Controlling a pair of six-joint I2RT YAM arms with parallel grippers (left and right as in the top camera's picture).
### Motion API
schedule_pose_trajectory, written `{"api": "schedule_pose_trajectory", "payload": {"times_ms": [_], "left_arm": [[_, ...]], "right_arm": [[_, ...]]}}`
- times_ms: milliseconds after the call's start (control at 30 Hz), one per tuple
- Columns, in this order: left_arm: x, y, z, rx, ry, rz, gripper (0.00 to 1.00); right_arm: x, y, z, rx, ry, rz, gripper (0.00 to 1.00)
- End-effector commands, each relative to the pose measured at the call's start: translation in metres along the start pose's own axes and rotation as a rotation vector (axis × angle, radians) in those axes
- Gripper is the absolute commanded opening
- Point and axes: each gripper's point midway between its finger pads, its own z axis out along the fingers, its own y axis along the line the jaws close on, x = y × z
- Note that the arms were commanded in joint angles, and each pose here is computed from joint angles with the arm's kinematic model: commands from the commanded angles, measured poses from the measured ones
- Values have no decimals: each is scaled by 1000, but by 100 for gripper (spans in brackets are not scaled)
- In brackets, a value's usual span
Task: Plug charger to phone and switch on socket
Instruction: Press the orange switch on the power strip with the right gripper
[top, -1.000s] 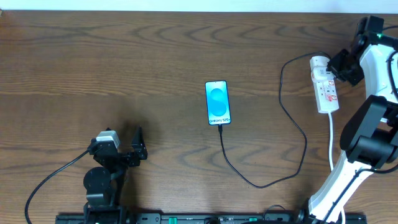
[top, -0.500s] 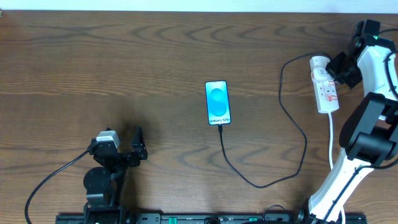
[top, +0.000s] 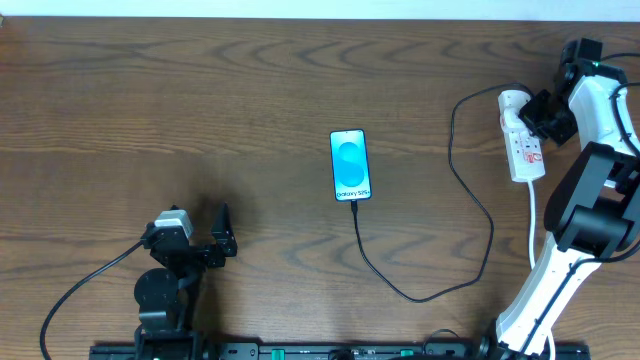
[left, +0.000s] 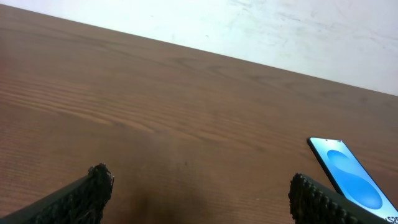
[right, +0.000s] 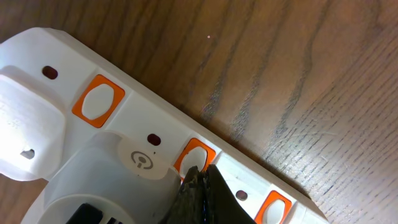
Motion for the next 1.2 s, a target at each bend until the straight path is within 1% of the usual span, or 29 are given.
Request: {"api": "schedule_pose_trajectory", "payload": {"times_ms": [0,233,433,567,667,767,867,1000,1167], "left_arm": [[17,0,2,10,47,16,93],[17,0,2,10,47,16,93],[17,0,2,10,47,16,93],[17,0,2,10,47,16,93],[17,0,2,10,47,16,93],[17,0,2,10,47,16,93],[17,0,2,10,47,16,93],[17,0,2,10,47,16,93],[17,0,2,10,47,16,93]], "right_arm": [[-2,-7,5,19,-2,-7,2],[4,-4,11,20,8,-16,2],[32,1,31,26,52,-73,2],[43,8,30,4,82,-132,2],[28,2,3,24,40,-129,1],[8,-3,-28,6,-17,-101,1],[-8,-16,-51,-13,-58,-28,2],[-17,-35,-52,-14,-50,38,2],[-16,-35,-49,-114,14,67,2]]}}
